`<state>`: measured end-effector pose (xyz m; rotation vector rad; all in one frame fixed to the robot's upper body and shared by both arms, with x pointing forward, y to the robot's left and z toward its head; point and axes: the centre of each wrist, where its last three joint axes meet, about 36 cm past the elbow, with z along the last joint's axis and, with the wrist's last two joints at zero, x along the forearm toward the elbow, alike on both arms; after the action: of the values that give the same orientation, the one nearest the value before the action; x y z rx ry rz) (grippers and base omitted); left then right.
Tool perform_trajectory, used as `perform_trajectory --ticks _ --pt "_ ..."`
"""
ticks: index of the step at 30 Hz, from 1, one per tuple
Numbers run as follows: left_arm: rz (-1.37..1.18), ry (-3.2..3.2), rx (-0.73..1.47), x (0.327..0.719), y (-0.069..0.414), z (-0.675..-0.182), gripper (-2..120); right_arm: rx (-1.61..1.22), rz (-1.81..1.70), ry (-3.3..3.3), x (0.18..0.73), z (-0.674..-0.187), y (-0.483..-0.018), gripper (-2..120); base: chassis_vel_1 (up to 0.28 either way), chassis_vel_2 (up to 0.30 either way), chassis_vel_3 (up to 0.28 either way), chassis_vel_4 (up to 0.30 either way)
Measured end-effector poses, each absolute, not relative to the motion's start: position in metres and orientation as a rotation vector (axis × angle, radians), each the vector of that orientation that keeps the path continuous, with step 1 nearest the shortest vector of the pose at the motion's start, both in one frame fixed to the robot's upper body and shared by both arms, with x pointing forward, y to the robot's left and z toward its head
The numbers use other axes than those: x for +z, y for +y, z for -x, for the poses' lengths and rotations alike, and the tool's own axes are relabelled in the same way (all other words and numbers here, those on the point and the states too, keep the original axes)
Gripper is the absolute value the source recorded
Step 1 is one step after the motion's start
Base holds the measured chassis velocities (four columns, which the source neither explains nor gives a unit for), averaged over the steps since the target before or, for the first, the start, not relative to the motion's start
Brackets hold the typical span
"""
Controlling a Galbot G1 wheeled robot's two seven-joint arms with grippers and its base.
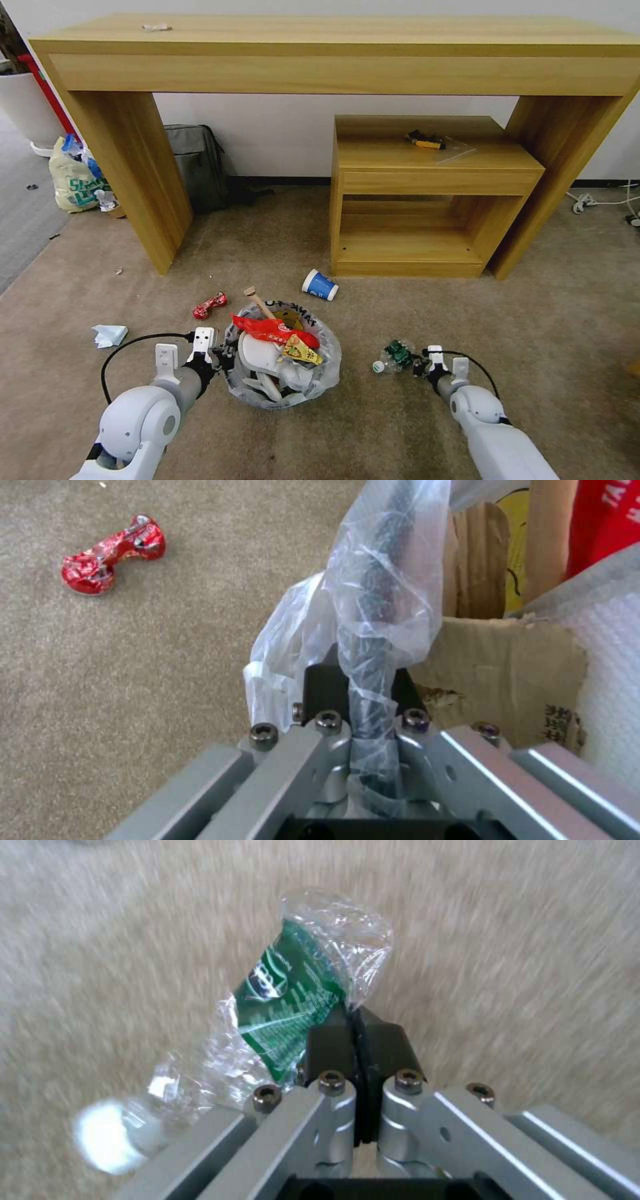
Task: Pick up the trash bin and place the garbage on the floor into it.
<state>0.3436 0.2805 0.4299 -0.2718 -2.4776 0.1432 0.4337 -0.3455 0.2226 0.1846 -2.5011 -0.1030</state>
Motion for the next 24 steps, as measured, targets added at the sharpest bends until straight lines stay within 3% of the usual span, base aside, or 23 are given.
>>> perform_trajectory --ticks 16,24 --pt "0.271 -2.479 0.147 0.43 0.281 -0.345 0 0.096 -0.256 -2.722 0.307 -0.436 -0.355 0 0.0 0.0 0.0 0.0" --pt "0.272 -2.477 0.147 0.429 0.279 -0.345 0 0.163 -0.412 -2.899 0.395 -0.439 -0.35 0 0.0 0.0 0.0 0.0"
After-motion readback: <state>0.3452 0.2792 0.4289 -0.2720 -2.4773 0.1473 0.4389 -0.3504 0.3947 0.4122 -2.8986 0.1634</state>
